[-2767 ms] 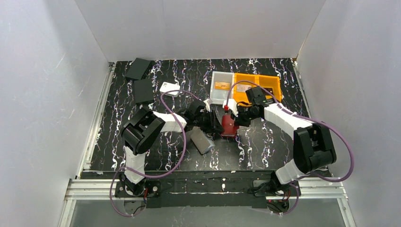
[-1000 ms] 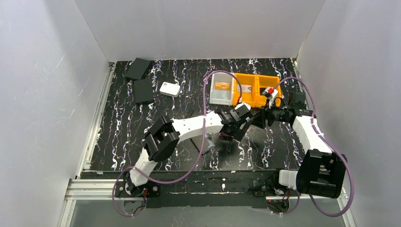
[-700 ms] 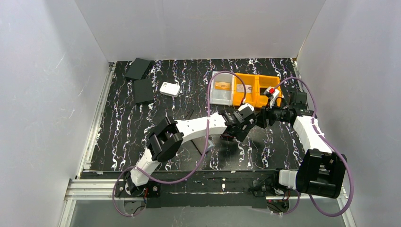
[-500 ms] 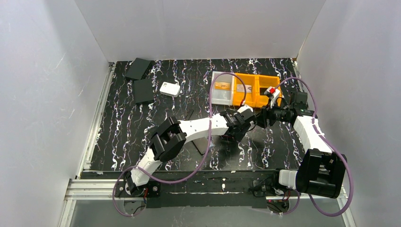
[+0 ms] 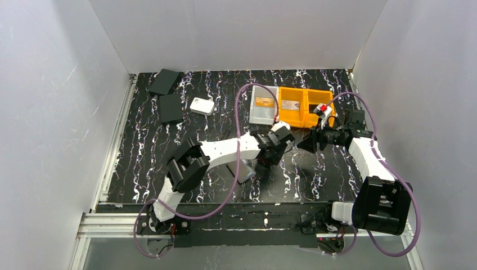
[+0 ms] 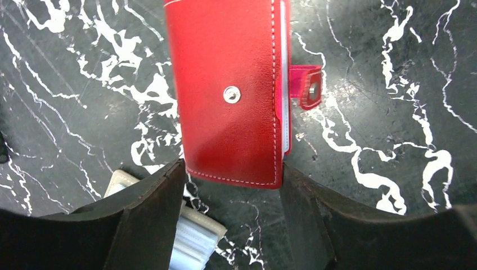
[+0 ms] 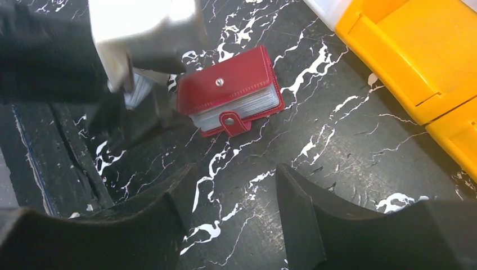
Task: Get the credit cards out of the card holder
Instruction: Open the card holder at the center of the board.
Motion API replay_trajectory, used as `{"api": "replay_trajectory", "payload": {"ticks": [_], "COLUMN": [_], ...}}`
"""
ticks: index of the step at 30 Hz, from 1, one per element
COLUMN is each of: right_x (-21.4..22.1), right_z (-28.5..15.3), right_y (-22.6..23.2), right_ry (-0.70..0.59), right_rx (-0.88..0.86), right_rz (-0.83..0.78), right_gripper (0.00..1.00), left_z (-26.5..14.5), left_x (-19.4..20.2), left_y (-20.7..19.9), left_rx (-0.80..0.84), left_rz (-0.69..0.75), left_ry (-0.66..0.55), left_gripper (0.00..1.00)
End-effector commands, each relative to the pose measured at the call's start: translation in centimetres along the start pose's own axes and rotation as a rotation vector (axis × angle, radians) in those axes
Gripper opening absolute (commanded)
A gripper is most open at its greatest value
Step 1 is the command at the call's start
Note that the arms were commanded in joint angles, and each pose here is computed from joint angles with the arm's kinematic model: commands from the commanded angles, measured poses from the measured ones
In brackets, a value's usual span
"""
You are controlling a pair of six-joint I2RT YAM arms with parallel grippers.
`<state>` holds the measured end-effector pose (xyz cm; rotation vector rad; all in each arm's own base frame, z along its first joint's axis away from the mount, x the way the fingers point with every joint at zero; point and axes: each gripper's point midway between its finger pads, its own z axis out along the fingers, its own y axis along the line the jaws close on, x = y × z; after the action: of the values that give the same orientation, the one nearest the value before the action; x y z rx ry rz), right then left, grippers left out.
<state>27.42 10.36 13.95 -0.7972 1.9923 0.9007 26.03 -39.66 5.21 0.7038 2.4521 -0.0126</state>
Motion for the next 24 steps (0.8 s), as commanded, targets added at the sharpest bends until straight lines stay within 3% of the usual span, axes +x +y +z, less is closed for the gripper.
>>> {"api": "replay_trajectory", "payload": {"ticks": [1, 6, 15, 19, 24], "right_x": [-0.9, -0.7, -0.1, 0.1, 0.1], "right_z": [-0.1, -0.1, 0.3, 0.5, 0.5], "right_y": [0.3, 0.4, 0.9, 1.0, 1.0], "right_ry": [-0.021, -0.018, -0.018, -0.015, -0.013], "right_rx": [-0.027, -0.032, -0.073, -0.084, -0.087], "right_rz": [-0.007, -0.005, 0.021, 0.031, 0.033], "right_gripper": [0.63, 0.63, 0.63, 0.63, 0.63], "left_z": [-2.7, -2.0, -1.0, -0.6, -1.2], "left_x": [-2.8, -1.9, -1.8, -2.4, -3.3], "left_y": [2.1, 2.5, 4.4, 5.4, 6.8], "left_rx": [0.131, 0.349, 0.464, 0.473, 0.427], "left_rz": [-0.251, -0.454, -0.606, -0.625, -0.531], "left_ry": [-0.059, -0.010, 0.023, 0.012, -0.055], "left_gripper": [0.59, 0.59, 0.52, 0.52, 0.55]}}
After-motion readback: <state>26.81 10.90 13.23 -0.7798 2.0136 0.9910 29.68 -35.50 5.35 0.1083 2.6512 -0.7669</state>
